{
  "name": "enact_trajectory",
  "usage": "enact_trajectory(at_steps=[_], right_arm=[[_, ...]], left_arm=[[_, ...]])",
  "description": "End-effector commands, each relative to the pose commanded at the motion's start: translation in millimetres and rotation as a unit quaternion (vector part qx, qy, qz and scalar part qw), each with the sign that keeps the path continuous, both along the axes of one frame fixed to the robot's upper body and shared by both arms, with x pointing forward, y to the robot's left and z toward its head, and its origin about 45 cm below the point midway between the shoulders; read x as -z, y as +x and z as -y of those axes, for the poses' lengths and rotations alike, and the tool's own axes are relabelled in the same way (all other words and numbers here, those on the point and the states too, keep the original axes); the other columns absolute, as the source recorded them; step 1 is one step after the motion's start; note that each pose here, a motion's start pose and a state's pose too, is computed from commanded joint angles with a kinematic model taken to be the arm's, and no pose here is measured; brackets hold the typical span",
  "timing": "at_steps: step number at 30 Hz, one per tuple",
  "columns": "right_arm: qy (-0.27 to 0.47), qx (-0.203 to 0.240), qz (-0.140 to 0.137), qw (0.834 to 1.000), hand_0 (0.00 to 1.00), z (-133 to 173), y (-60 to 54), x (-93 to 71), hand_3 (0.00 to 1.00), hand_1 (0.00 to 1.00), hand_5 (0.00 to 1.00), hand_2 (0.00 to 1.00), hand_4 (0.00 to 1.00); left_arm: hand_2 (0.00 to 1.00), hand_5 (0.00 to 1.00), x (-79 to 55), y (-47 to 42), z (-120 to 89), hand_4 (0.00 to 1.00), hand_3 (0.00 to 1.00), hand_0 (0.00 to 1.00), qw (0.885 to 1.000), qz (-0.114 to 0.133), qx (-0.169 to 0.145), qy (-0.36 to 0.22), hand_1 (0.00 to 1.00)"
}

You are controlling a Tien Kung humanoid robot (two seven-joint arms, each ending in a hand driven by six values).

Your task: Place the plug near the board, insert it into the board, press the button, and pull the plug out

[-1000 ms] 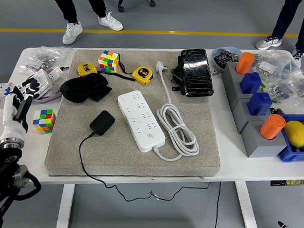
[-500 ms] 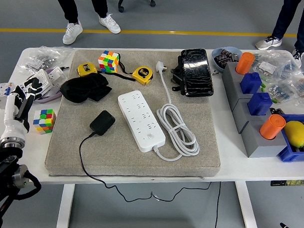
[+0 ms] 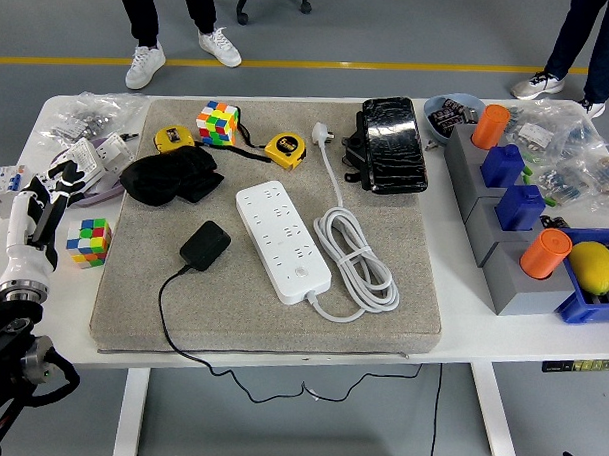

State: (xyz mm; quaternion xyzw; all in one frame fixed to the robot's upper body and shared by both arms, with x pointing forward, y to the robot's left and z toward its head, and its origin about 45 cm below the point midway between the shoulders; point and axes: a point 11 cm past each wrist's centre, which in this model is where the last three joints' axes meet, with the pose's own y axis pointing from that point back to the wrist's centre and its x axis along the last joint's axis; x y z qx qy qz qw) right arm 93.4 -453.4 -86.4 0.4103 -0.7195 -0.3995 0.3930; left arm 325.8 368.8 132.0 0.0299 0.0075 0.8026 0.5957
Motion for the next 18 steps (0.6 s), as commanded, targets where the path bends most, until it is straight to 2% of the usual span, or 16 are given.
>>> enact_trajectory(at_steps=[18], right_arm=[[0.002, 0.002, -0.001, 1.000, 0.568, -1.2, -1.6, 0.9, 0.548, 0.640, 0.539, 0.619, 0.959]], left_arm=[[0.708, 0.704, 1.8, -0.8, 1.7, 0.930, 0.724, 0.657, 1.000, -0.008, 0.003, -0.002, 0.688]])
